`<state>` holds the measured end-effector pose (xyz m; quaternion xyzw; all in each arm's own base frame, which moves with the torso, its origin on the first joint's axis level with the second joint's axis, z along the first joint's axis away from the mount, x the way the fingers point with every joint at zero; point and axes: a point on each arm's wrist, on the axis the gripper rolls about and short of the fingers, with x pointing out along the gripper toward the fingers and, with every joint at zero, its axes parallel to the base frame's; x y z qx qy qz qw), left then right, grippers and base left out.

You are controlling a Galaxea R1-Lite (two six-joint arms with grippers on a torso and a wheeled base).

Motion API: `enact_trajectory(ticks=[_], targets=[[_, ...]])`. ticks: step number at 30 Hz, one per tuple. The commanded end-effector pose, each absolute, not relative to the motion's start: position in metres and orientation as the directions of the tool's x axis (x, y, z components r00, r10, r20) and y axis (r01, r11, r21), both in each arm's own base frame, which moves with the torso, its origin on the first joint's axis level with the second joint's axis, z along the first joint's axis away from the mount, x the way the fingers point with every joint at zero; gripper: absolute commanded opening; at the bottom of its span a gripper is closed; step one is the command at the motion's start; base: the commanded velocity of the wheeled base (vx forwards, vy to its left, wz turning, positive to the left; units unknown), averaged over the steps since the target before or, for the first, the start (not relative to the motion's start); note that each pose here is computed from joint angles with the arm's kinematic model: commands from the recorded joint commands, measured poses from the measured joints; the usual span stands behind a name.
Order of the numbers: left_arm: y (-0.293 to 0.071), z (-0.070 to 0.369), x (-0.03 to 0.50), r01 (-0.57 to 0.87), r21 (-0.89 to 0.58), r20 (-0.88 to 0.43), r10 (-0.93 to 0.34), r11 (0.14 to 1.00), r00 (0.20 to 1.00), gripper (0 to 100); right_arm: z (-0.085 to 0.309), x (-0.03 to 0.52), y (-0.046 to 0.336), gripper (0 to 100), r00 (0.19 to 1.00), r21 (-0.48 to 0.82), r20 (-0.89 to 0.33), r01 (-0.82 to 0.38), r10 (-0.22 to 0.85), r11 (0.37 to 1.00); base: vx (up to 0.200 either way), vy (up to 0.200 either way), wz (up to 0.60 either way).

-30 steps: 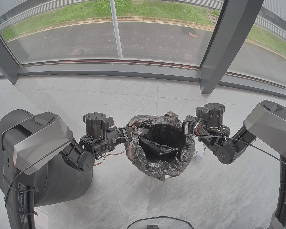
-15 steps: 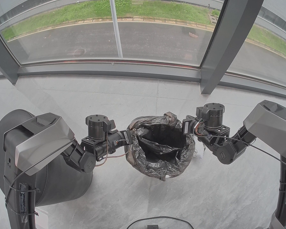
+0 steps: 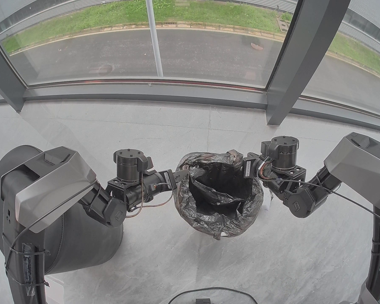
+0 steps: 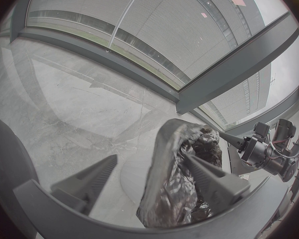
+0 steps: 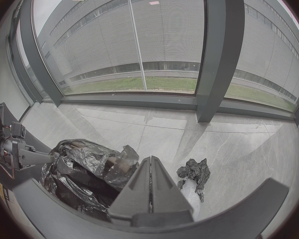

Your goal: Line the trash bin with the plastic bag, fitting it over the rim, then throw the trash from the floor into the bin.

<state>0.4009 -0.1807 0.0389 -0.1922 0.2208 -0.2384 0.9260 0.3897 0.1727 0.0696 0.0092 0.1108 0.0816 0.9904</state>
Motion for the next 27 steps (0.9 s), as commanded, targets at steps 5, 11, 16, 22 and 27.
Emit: enact_trajectory(ticks=[5, 11, 16, 22, 27], targets=[[-0.18, 0.046, 0.4, 0.362, -0.462, -0.299, -0.527, 0.81, 0.796, 100, 0.072, 0.389, 0.173, 0, 0.963, 0.039, -0.212, -0.16, 0.164, 0.986, 0.0, 0.0, 0.0], [-0.176, 0.049, 0.405, 0.323, -0.499, -0.287, -0.505, 0.804, 0.814, 100, 0.075, 0.389, 0.172, 0, 0.965, 0.041, -0.206, -0.158, 0.163, 0.987, 0.0, 0.0, 0.0], [-0.171, 0.036, 0.416, 0.245, -0.481, -0.313, -0.425, 0.842, 0.849, 100, 0.075, 0.389, 0.172, 0, 0.965, 0.041, -0.206, -0.16, 0.165, 0.986, 0.0, 0.0, 0.0], [-0.169, 0.026, 0.418, 0.231, -0.477, -0.332, -0.418, 0.848, 0.846, 100, 0.075, 0.389, 0.172, 0, 0.965, 0.041, -0.206, -0.16, 0.165, 0.986, 0.0, 0.0, 0.0], [-0.169, 0.011, 0.419, 0.218, -0.475, -0.363, -0.416, 0.852, 0.834, 100, 0.074, 0.388, 0.172, 0, 0.964, 0.041, -0.209, -0.159, 0.164, 0.986, 0.0, 0.0, 0.0]])
